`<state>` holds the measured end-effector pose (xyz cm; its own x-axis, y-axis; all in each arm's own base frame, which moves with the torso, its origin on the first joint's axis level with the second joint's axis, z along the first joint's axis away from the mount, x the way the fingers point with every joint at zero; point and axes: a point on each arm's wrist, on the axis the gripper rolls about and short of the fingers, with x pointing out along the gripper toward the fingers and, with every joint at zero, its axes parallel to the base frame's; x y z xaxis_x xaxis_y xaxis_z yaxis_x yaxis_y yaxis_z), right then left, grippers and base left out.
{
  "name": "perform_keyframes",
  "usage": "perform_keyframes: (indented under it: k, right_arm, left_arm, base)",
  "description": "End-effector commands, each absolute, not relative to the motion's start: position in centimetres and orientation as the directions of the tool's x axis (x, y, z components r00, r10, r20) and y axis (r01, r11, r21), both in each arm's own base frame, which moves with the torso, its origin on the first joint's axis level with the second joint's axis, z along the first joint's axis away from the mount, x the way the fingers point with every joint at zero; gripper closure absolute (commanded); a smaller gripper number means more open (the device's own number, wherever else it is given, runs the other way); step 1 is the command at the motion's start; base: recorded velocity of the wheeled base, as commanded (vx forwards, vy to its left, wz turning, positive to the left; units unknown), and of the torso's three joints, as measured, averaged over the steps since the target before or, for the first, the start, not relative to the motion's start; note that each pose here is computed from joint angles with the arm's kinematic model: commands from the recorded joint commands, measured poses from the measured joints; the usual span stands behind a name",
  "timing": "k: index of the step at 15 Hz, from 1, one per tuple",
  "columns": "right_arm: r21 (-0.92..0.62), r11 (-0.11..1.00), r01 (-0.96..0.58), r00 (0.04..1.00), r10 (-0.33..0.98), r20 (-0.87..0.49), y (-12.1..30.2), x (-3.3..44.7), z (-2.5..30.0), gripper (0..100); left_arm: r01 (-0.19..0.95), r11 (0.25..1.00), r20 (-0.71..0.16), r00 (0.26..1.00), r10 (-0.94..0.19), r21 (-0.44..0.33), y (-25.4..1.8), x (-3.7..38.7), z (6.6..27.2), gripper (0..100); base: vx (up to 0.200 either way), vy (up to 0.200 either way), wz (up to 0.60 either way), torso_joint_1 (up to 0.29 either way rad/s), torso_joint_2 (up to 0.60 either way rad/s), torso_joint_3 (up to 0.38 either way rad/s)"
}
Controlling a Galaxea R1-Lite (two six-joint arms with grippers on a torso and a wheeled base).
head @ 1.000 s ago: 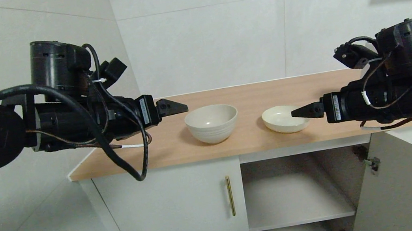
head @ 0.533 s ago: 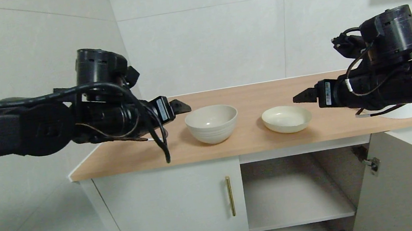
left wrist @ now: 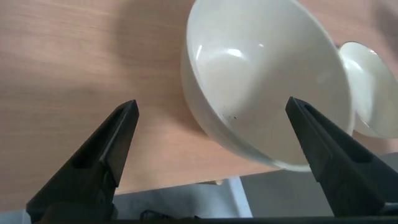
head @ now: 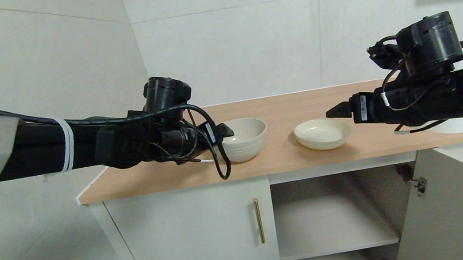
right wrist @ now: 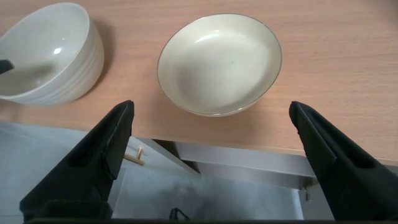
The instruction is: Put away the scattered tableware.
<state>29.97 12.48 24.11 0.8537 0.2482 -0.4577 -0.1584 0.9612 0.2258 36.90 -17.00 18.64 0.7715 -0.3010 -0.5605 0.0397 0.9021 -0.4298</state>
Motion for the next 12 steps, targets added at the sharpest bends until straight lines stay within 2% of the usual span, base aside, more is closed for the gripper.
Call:
perform_keyframes:
  k: [1, 6, 8, 12]
  right_arm:
    - [0.224, 0.961, -0.159, 0.854, 0.248, -0.458, 12.5, 30.0, 24.1, 0]
    - [0.224, 0.962, -0.157, 0.853, 0.246, -0.461, 12.5, 30.1, 24.0, 0]
    - [0.219, 0.966, -0.139, 0.852, 0.229, -0.471, 12.3, 30.8, 23.7, 0]
    - [0.154, 0.988, 0.031, 0.851, 0.055, -0.522, 12.5, 34.9, 20.6, 0]
  left_arm:
    - [0.035, 0.904, -0.569, 0.767, -0.298, -0.426, -17.1, 37.1, 18.2, 100]
    - [0.04, 0.901, -0.556, 0.775, -0.301, -0.432, -17.0, 36.8, 18.9, 100]
    - [0.05, 0.896, -0.537, 0.785, -0.308, -0.441, -16.7, 36.1, 20.0, 100]
    - [0.073, 0.887, -0.52, 0.787, -0.332, -0.456, -15.8, 34.2, 21.4, 100]
  base:
    - [0.0, 0.0, 0.0, 0.0, 0.0, 0.0]
    - [0.0, 0.0, 0.0, 0.0, 0.0, 0.0]
    - [0.0, 0.0, 0.0, 0.0, 0.0, 0.0]
    - [0.0, 0.0, 0.0, 0.0, 0.0, 0.0]
